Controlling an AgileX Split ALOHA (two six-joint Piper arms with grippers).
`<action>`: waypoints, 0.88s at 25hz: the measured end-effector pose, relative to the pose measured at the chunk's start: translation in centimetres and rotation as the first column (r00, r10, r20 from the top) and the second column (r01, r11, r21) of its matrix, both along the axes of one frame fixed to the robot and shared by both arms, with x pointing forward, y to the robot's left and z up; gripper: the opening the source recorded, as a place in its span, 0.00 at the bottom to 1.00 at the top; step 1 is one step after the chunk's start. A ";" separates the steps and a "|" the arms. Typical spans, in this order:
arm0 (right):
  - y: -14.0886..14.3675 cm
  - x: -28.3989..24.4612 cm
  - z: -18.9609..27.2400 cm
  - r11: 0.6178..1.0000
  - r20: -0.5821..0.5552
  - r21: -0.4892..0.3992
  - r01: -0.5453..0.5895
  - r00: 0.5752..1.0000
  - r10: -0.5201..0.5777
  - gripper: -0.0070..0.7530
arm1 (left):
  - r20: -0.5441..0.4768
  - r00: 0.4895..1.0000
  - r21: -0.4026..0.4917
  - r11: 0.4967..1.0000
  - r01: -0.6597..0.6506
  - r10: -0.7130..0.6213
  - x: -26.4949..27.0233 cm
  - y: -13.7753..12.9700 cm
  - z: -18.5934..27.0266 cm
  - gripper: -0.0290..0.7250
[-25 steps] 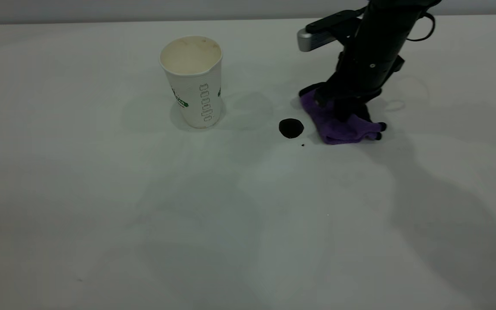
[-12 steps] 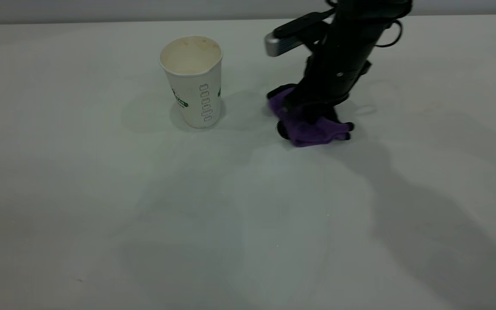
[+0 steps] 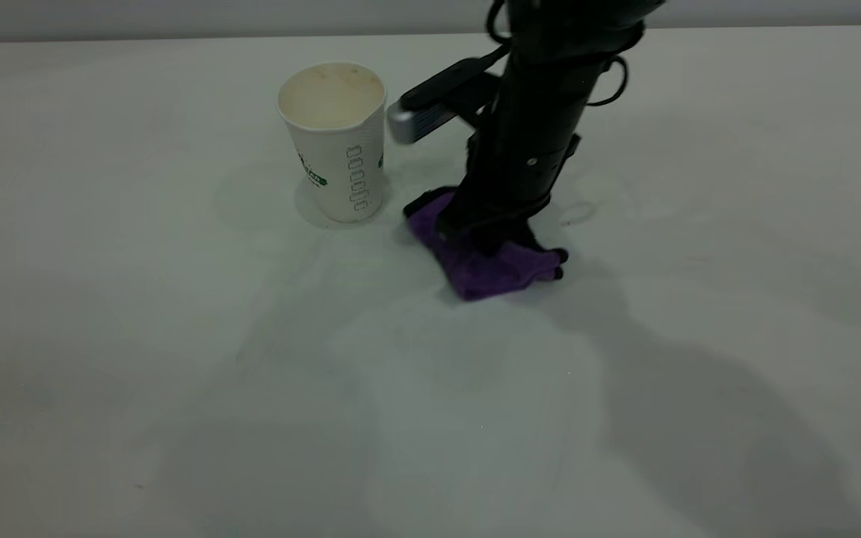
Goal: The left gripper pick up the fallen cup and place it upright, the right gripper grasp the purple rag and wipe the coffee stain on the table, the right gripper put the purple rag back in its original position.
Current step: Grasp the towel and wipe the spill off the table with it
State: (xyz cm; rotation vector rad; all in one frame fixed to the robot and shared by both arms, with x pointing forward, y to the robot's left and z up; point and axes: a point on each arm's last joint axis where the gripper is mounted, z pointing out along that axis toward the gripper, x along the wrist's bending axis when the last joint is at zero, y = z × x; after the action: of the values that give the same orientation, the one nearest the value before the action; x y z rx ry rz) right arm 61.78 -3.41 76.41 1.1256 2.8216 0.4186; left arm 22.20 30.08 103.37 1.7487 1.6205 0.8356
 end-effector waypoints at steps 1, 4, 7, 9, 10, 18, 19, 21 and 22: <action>0.4 -0.4 0.0 1.000 -0.016 -0.004 -0.014 1.000 0.014 0.08 | 0.000 1.000 0.000 1.000 0.000 0.000 0.0 0.0 0.0 0.72; 1.5 -1.8 -0.1 0.998 -0.067 -0.008 -0.061 0.996 0.061 0.09 | 0.000 1.000 0.000 1.000 0.000 0.000 0.0 0.0 0.0 0.72; 2.2 -2.9 -0.1 0.992 -0.117 -0.013 -0.129 0.985 0.127 0.09 | 0.000 1.000 0.000 1.000 0.000 0.000 0.0 0.0 0.0 0.72; 2.3 -3.2 -0.1 0.988 -0.135 -0.015 -0.151 0.980 0.148 0.09 | 0.000 1.000 0.000 1.000 0.000 0.000 0.0 0.0 0.0 0.72; 2.3 -3.2 -0.1 0.988 -0.135 -0.016 -0.154 0.979 0.151 0.09 | 0.000 1.000 0.000 1.000 0.000 0.000 0.0 0.0 0.0 0.72; -0.2 -0.9 -0.1 0.999 -0.131 0.008 0.036 0.991 -0.035 0.09 | 0.000 1.000 0.000 1.000 0.000 0.000 0.0 0.0 0.0 0.72; -1.0 -0.2 -0.1 0.997 -0.124 0.008 0.073 0.990 -0.071 0.10 | 0.000 1.000 0.000 1.000 0.000 0.000 0.0 0.0 0.0 0.72; -3.0 1.1 -0.1 0.992 -0.106 -0.001 0.128 0.986 -0.127 0.10 | 0.000 1.000 0.000 1.000 0.000 0.000 0.0 0.0 0.0 0.72; -3.8 1.6 -0.1 0.989 -0.100 -0.005 0.151 0.984 -0.150 0.10 | 0.000 1.000 0.000 1.000 0.000 0.000 0.0 0.0 0.0 0.72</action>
State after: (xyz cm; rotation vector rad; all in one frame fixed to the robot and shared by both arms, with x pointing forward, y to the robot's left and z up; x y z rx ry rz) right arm 63.42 -7.23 76.33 1.3862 2.7928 0.3645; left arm 22.20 30.08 103.37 1.7487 1.6205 0.8356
